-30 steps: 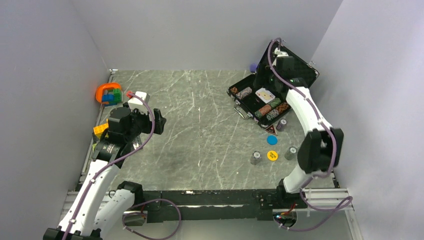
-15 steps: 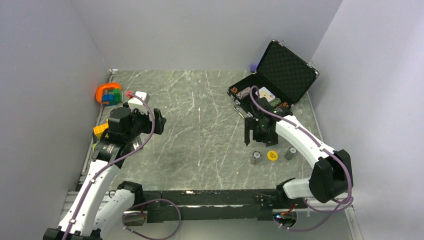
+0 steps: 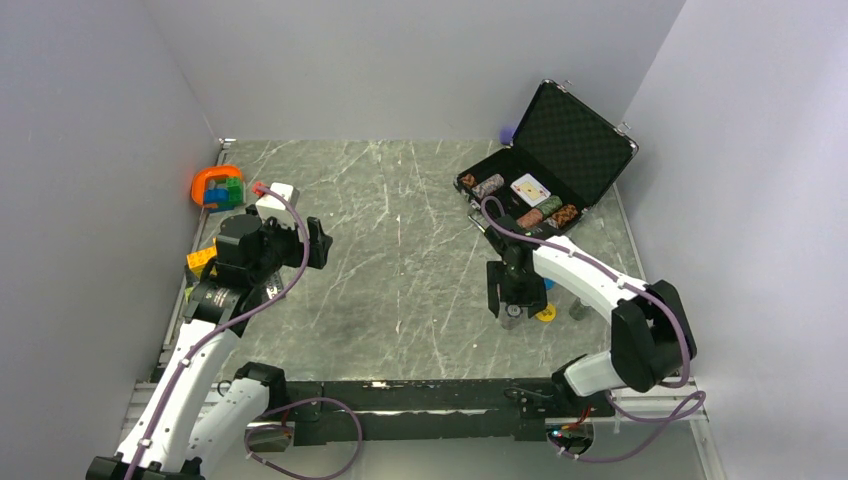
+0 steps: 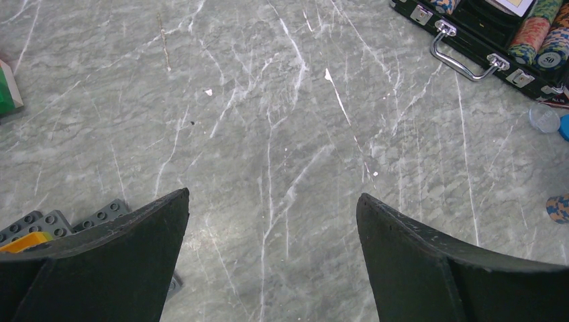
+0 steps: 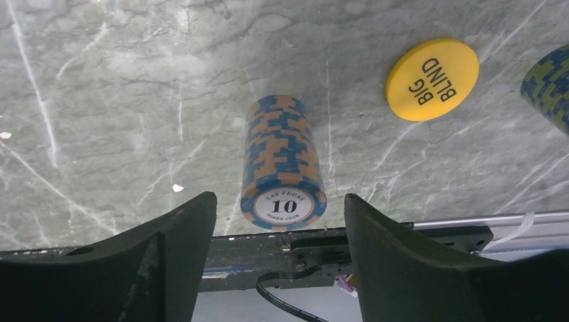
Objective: Pack up texas hold em set
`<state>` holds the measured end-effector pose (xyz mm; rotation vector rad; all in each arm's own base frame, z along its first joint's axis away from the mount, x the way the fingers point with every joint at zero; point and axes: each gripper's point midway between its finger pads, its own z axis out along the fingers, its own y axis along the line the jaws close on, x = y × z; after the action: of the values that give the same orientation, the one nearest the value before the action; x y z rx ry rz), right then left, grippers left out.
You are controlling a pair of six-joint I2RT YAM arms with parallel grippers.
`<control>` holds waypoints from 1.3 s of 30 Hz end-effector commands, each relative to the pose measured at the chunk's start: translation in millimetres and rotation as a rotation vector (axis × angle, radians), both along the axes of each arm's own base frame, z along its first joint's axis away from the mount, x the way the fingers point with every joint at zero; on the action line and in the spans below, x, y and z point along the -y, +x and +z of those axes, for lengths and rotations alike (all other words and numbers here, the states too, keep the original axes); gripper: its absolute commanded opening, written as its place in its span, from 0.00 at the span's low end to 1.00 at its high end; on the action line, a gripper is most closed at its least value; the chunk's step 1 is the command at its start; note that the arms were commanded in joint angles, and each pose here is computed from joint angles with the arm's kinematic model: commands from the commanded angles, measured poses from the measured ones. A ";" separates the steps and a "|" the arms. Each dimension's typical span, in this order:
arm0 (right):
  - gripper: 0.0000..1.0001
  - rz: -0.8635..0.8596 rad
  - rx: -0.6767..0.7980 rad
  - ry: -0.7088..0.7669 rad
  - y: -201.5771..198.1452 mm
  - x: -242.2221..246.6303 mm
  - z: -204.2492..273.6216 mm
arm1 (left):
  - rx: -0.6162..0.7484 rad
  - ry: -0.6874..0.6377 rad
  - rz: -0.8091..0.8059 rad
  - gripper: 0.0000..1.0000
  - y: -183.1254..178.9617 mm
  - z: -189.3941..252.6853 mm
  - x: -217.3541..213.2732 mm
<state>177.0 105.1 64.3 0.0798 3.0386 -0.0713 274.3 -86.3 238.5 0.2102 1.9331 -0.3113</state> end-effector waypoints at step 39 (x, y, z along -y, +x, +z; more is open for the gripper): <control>0.00 -0.595 1.236 -0.250 295.6 8.3 171.7 | 0.042 -0.008 -0.007 0.98 0.8 15.1 1.9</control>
<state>416.8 107.9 191.2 0.5398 2.0097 -0.2595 273.8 -86.1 239.5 0.2101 1.9293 -0.3115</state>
